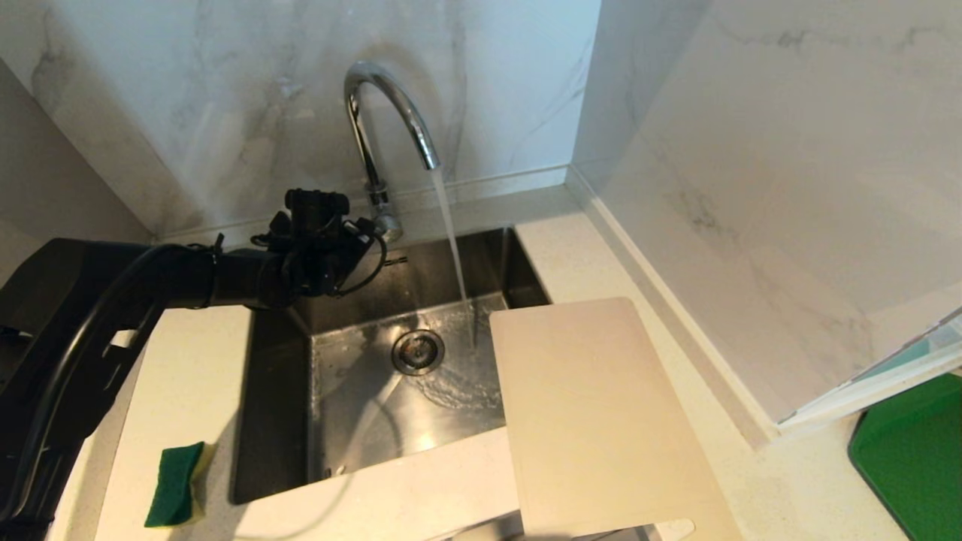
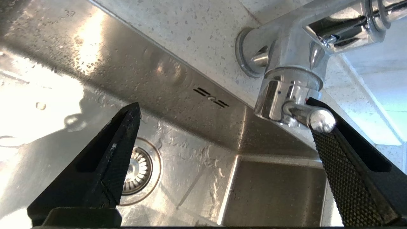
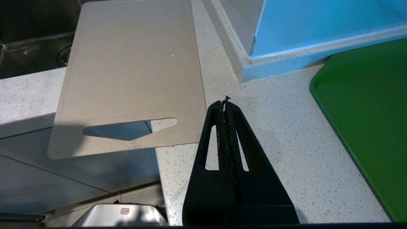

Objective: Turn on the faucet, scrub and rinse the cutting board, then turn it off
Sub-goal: Turn on the tap, then pick up the cleaning cloth

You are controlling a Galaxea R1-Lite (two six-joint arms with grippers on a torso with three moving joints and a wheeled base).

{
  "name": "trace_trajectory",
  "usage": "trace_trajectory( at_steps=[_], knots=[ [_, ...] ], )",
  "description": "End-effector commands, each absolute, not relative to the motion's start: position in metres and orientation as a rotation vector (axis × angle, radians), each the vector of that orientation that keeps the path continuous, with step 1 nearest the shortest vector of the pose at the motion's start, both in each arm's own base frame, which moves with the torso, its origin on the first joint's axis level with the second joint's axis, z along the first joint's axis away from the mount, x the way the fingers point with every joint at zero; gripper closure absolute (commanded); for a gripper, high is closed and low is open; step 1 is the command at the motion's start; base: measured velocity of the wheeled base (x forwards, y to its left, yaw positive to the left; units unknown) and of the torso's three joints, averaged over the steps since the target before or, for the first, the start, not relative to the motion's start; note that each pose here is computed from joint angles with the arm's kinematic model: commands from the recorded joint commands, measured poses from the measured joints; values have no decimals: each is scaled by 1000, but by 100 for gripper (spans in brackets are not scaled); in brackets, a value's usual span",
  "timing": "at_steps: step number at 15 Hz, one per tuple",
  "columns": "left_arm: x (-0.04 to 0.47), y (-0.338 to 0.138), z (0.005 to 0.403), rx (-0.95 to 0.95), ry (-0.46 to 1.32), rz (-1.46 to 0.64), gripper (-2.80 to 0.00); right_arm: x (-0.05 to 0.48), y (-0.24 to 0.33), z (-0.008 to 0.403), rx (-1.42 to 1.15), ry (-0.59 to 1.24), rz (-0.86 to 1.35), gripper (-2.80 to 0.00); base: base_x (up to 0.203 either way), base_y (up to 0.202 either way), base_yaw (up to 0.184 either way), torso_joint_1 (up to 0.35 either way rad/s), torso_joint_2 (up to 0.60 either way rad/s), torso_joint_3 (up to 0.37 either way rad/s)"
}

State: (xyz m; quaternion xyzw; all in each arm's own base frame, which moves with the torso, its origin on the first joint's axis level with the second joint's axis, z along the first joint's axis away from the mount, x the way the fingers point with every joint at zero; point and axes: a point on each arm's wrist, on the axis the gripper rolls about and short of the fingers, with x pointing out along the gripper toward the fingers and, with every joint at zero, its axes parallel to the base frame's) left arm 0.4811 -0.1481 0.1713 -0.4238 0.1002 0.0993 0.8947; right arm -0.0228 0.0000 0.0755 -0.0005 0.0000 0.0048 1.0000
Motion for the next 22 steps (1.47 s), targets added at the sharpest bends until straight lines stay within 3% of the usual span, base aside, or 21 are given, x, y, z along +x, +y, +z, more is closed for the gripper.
trace_trajectory(
  at_steps=[1,14,19,22],
  knots=[
    [478,-149,175,-884,204,209,-280,-23,0,75,-2,2,11,0,0,0,0,0,0,0],
    [413,-134,289,-948,69,23,-280,-23,0,75,-2,2,11,0,0,0,0,0,0,0],
    [371,-106,292,-586,153,-15,-280,-23,0,75,-2,2,11,0,0,0,0,0,0,0],
    [347,-71,288,-505,208,-25,-280,-23,0,75,-2,2,11,0,0,0,0,0,0,0]
  ],
)
